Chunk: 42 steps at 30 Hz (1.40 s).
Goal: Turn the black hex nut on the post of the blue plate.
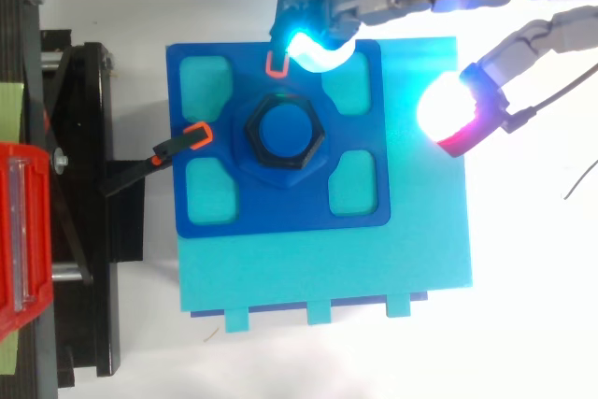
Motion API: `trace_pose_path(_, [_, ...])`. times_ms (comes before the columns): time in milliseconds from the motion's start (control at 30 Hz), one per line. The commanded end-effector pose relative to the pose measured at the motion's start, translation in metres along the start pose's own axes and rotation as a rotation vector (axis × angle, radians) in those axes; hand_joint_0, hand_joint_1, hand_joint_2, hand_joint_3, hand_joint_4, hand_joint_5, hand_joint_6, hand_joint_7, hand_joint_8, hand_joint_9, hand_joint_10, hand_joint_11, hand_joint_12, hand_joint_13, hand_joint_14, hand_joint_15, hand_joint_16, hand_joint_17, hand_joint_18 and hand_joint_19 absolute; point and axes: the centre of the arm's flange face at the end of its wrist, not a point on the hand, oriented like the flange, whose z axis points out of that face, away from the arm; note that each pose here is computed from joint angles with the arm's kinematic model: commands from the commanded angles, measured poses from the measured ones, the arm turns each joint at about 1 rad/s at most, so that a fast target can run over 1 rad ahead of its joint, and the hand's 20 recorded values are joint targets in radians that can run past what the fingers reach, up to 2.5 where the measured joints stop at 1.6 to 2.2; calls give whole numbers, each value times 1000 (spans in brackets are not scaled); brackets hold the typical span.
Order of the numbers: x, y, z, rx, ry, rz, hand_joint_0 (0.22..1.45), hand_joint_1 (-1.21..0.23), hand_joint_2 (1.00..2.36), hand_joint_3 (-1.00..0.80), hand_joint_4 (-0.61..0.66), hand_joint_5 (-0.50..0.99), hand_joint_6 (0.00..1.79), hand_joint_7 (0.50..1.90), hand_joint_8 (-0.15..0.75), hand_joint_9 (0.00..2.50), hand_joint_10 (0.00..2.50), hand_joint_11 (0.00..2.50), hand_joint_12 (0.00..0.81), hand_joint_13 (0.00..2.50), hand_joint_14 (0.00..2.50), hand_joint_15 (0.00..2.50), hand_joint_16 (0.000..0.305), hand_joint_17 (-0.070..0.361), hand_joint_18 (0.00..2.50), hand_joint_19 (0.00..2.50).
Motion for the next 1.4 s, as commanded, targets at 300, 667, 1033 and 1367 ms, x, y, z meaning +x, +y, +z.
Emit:
trace_pose_path(300, [9,16,31,-28,-89,-16,468,-794,1000,-500,-45,-300,501,794,64,0,0,0,257,0,0,37,35,79,0,149])
trace_pose_path(667, [29,25,50,-25,-92,-15,482,-817,1000,-500,-52,-300,501,788,57,0,0,0,250,0,1,31,34,76,0,147])
trace_pose_path(1033, [55,25,59,-30,-105,-7,477,-801,1000,-500,-49,-300,501,790,59,0,0,0,252,0,0,36,34,77,0,145])
trace_pose_path(1367, [56,24,62,-34,-143,-7,468,-794,1000,-500,-47,-300,501,790,61,0,0,0,255,0,0,41,35,78,0,154])
